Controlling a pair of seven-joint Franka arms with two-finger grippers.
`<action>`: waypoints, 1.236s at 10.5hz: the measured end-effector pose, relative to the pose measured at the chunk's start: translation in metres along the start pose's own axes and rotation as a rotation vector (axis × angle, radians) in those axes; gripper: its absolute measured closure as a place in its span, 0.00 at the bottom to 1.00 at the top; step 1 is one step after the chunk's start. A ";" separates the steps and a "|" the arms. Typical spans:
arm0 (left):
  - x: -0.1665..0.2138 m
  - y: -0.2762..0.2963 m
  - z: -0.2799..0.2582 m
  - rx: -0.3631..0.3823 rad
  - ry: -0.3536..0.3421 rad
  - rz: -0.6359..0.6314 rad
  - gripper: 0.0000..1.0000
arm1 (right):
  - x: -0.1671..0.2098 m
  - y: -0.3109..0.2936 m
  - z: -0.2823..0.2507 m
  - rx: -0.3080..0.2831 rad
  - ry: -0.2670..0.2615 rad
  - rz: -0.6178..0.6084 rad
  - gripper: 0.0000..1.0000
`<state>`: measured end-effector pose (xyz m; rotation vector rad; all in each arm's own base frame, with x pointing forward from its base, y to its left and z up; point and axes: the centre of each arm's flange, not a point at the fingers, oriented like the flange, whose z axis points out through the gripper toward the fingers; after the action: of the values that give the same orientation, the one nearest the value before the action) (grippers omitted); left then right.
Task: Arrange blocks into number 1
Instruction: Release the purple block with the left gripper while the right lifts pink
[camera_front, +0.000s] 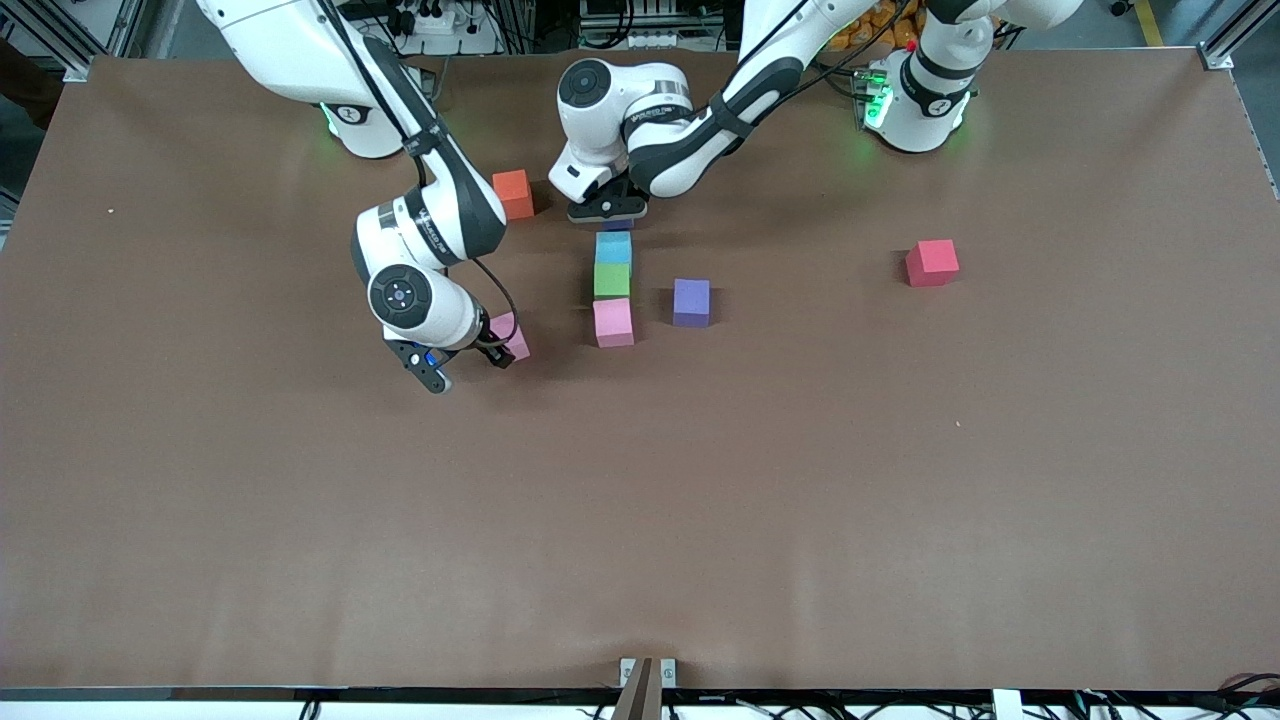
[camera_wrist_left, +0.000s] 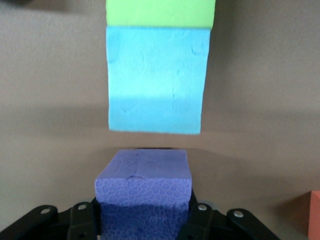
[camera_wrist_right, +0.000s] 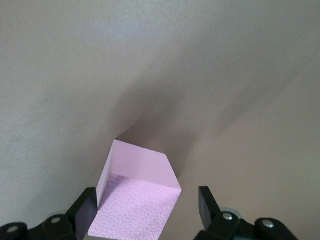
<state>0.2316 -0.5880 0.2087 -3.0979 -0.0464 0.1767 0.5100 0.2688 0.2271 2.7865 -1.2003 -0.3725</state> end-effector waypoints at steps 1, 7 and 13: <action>0.004 -0.001 0.000 0.001 0.003 0.007 0.44 | -0.005 0.001 0.004 -0.005 -0.010 0.001 0.10; 0.020 0.004 0.003 -0.010 0.002 0.005 0.44 | -0.009 0.011 0.028 -0.001 -0.008 0.010 0.13; 0.023 0.011 0.005 -0.021 -0.007 -0.001 0.44 | -0.008 0.010 0.030 0.014 -0.001 0.011 0.40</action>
<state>0.2545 -0.5983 0.2003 -3.1185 -0.0502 0.1877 0.4896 0.2681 0.2010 2.7906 -1.2219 -0.3657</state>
